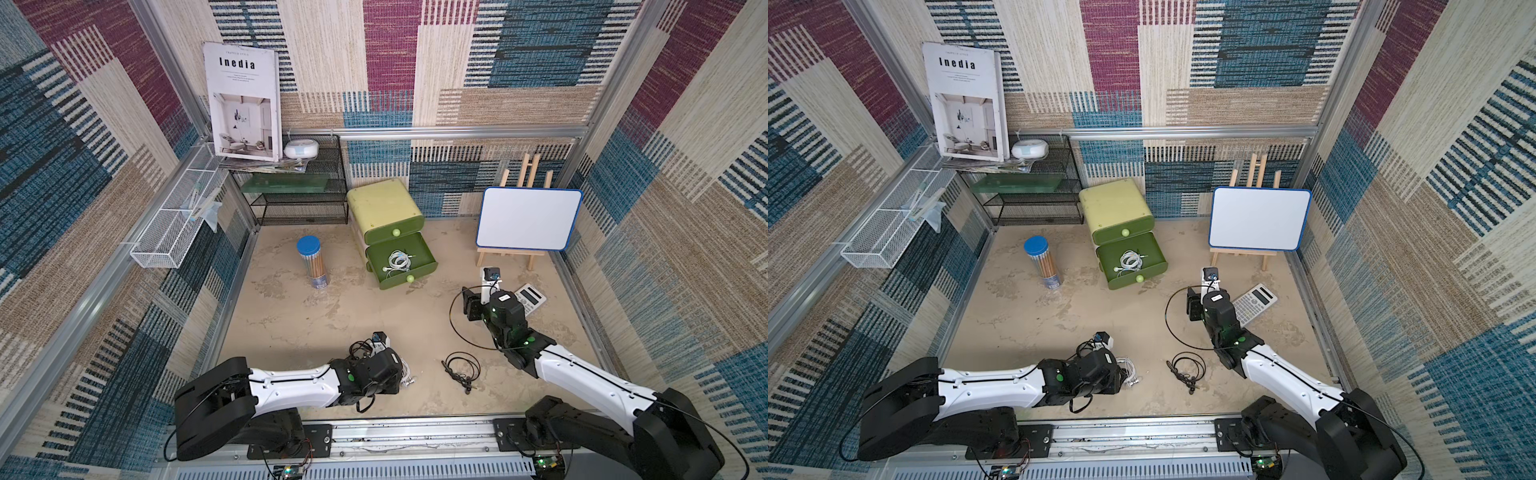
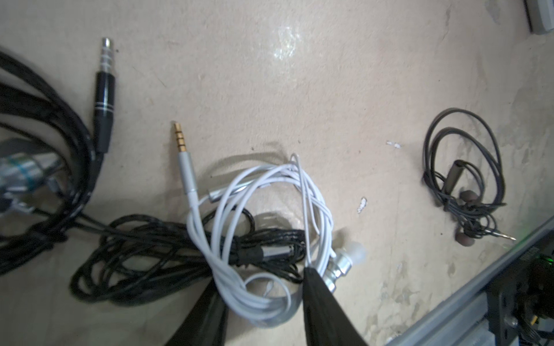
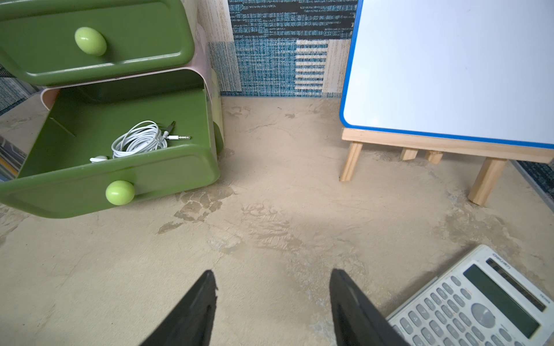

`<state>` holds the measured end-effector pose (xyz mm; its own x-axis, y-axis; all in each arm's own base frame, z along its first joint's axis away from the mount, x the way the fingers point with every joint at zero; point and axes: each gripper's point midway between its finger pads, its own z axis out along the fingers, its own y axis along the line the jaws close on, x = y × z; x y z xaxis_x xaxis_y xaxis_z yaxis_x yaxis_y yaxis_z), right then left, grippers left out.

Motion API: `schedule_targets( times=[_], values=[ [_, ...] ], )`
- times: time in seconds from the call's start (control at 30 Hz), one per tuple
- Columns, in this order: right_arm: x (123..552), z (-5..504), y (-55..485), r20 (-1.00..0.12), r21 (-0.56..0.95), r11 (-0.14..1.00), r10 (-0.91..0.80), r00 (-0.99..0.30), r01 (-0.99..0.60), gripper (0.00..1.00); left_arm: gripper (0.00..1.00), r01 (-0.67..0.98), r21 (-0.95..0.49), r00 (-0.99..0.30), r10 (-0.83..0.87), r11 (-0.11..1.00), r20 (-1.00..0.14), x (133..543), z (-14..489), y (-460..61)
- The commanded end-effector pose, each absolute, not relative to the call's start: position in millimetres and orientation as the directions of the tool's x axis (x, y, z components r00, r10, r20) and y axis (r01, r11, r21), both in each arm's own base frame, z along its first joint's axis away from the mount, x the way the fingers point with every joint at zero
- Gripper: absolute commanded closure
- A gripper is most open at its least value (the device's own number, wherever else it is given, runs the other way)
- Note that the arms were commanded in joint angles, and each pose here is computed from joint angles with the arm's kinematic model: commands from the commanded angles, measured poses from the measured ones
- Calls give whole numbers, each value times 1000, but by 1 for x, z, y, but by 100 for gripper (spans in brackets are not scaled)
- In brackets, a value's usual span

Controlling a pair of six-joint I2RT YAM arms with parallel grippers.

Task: Place the wired earphones into the drawer by color
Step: Pick up the wired earphones from the center of the board.

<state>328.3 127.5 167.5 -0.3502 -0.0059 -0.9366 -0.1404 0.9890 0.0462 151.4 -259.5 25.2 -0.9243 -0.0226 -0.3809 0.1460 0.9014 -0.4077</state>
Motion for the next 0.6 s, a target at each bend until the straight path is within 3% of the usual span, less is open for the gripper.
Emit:
schedule_targets(
  times=[0.0,0.3,0.57],
  values=[
    [329,173,128,-944,49,988,-1,-331,-145,36,64,155,-419,-923,-20,895,-385,153,28,-264],
    [329,173,128,-944,51,988,0,-329,-144,36,81,172,-420,-922,-5,891,-387,152,31,-268],
    [329,172,128,-944,51,988,0,-330,-145,36,89,188,-422,-920,9,887,-391,153,36,-272]
  ],
)
